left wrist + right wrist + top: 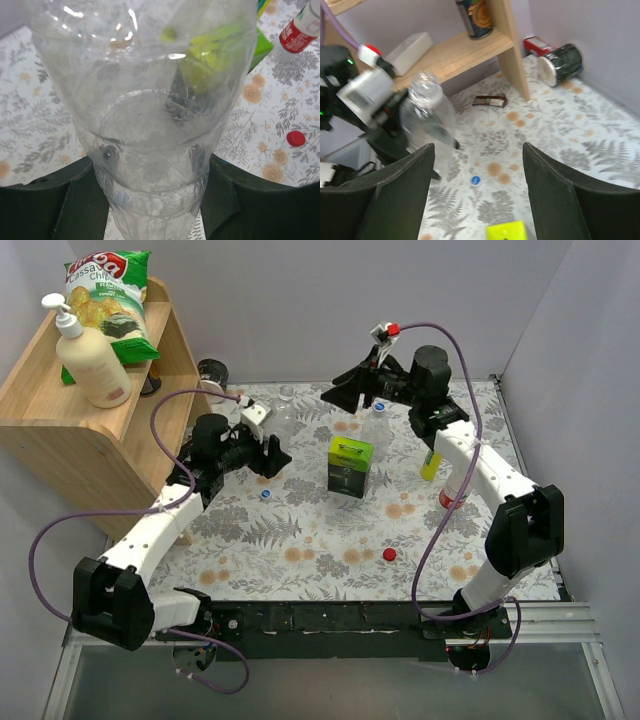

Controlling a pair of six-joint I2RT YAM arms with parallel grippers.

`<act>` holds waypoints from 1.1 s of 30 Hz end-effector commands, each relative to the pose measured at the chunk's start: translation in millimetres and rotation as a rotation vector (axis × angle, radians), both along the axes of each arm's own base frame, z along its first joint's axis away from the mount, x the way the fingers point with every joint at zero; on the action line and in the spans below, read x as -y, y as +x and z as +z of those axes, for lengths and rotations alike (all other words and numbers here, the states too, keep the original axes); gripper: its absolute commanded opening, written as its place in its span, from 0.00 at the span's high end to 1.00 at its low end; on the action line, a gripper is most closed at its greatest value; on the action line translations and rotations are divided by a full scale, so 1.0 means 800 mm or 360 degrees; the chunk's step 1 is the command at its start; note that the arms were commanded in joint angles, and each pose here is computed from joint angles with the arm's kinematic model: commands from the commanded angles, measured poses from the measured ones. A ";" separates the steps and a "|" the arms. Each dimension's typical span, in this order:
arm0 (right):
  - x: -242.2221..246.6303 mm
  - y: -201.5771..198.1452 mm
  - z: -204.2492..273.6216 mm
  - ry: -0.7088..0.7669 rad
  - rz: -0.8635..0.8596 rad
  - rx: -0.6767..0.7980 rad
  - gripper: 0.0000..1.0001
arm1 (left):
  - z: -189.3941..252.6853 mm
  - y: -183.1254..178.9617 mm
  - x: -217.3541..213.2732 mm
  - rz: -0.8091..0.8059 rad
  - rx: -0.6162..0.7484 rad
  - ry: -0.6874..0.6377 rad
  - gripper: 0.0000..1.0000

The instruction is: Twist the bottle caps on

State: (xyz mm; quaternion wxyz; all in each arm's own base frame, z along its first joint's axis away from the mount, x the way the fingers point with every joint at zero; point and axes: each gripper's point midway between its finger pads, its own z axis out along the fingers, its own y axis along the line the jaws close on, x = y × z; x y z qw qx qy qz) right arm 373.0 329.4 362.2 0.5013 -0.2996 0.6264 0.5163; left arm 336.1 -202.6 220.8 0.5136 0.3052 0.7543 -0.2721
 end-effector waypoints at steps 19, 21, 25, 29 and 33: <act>-0.159 -0.040 -0.227 -0.0843 0.0699 0.0662 0.34 | 0.261 -0.024 -0.079 0.0117 0.0512 -0.0144 1.00; -0.169 -0.056 -0.246 -0.0870 0.0773 0.0660 0.33 | 0.253 -0.030 -0.083 0.0113 0.0473 -0.0162 1.00; -0.180 -0.069 -0.299 -0.0992 0.0818 0.0643 0.30 | 0.247 -0.052 -0.093 0.0101 0.0450 -0.0206 1.00; -0.191 -0.071 -0.323 -0.1022 0.0839 0.0636 0.30 | 0.238 -0.065 -0.098 0.0108 0.0417 -0.0229 1.00; -0.196 -0.078 -0.345 -0.1069 0.0877 0.0649 0.30 | 0.233 -0.073 -0.096 0.0082 0.0391 -0.0249 1.00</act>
